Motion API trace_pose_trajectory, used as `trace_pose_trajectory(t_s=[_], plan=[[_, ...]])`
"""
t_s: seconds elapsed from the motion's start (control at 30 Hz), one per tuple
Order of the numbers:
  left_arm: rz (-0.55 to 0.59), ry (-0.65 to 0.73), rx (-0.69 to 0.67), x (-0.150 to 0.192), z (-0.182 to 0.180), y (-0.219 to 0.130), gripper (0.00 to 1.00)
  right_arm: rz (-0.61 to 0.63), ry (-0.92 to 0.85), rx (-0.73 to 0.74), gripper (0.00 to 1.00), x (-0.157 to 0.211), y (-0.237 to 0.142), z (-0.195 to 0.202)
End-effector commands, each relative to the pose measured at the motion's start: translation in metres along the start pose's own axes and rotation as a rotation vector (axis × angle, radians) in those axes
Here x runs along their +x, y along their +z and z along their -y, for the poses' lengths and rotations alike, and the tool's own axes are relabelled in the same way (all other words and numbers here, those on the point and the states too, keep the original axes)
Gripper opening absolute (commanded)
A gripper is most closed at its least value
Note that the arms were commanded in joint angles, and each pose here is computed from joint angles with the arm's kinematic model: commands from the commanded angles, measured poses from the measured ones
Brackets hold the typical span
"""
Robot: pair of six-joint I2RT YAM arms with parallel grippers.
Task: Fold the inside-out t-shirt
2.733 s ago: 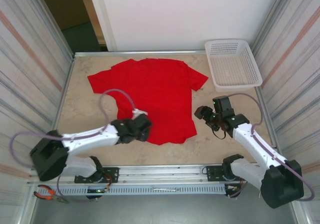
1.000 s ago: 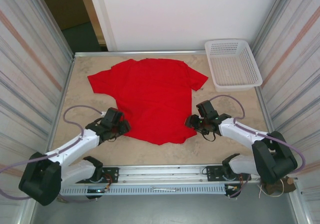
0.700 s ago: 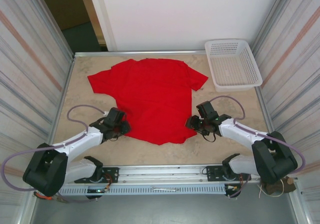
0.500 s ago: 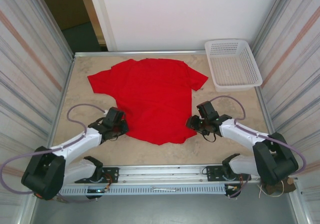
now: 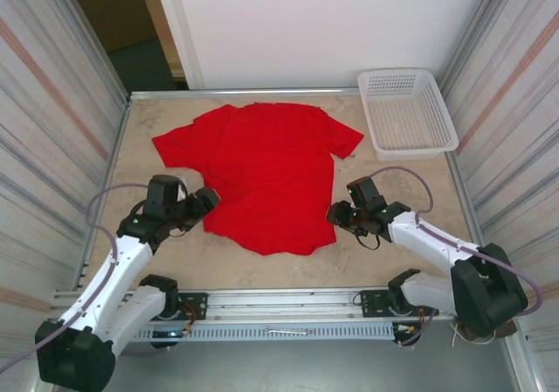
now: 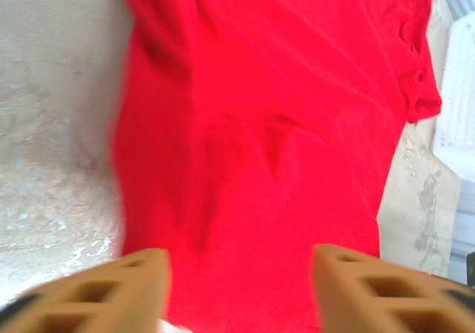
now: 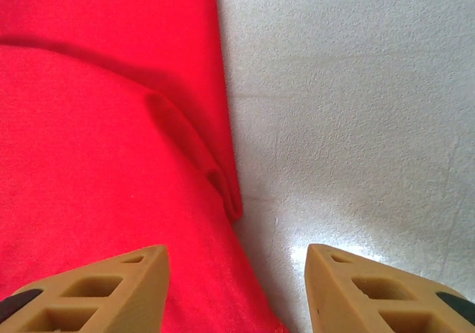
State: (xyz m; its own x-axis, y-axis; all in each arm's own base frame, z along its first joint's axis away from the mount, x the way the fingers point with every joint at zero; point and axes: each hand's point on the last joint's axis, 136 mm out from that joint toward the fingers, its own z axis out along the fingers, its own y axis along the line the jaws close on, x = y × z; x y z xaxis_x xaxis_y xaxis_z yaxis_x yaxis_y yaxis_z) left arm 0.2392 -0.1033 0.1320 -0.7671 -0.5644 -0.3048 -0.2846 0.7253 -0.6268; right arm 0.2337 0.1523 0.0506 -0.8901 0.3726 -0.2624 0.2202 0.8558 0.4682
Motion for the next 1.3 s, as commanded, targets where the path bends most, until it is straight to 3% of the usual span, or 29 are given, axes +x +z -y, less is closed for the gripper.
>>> trace_pose_trajectory(t_s=[0.0, 0.1, 0.17, 0.33, 0.4, 0.43, 0.5, 0.53, 0.73, 0.83, 1.0, 1.13, 1.27], plan=[[-0.009, 0.077, -0.016, -0.004, 0.009, -0.010, 0.79, 0.004, 0.018, 0.020, 0.50, 0.000, -0.003, 0.005], [-0.022, 0.214, -0.084, 0.006, 0.012, -0.013, 0.78, -0.012, 0.005, 0.018, 0.56, 0.003, -0.001, 0.004], [-0.041, 0.291, -0.114, 0.021, 0.015, -0.012, 0.78, -0.028, -0.012, 0.018, 0.66, 0.008, 0.002, 0.004], [-0.059, 0.288, -0.103, 0.040, 0.015, -0.001, 0.78, -0.083, -0.036, 0.038, 0.67, 0.018, 0.017, 0.002], [-0.063, 0.275, -0.088, 0.044, 0.015, 0.004, 0.78, -0.101, -0.044, 0.042, 0.62, 0.022, 0.024, 0.000], [-0.070, 0.279, -0.091, 0.046, 0.014, 0.006, 0.78, -0.112, -0.049, 0.042, 0.49, 0.022, 0.028, -0.003], [-0.081, 0.326, -0.082, 0.050, 0.020, 0.010, 0.78, -0.126, -0.071, 0.031, 0.06, 0.019, 0.031, -0.011], [-0.082, 0.376, -0.085, 0.053, 0.023, 0.011, 0.78, -0.114, -0.083, 0.044, 0.00, 0.012, 0.028, -0.012], [-0.079, 0.826, -0.026, 0.089, 0.070, 0.020, 0.77, 0.063, -0.012, -0.007, 0.00, -0.050, -0.022, -0.014], [-0.070, 1.018, 0.014, 0.111, 0.093, 0.032, 0.77, 0.085, 0.002, -0.034, 0.00, -0.057, -0.037, -0.015], [-0.082, 1.289, 0.038, 0.151, 0.123, 0.059, 0.77, 0.060, 0.015, -0.029, 0.00, -0.048, -0.030, -0.010], [-0.127, 1.442, 0.066, 0.187, 0.141, 0.083, 0.76, 0.056, 0.027, -0.023, 0.00, -0.046, -0.025, -0.007], [-0.179, 1.507, 0.081, 0.212, 0.143, 0.106, 0.75, 0.061, 0.032, -0.013, 0.00, -0.047, -0.023, -0.005]])
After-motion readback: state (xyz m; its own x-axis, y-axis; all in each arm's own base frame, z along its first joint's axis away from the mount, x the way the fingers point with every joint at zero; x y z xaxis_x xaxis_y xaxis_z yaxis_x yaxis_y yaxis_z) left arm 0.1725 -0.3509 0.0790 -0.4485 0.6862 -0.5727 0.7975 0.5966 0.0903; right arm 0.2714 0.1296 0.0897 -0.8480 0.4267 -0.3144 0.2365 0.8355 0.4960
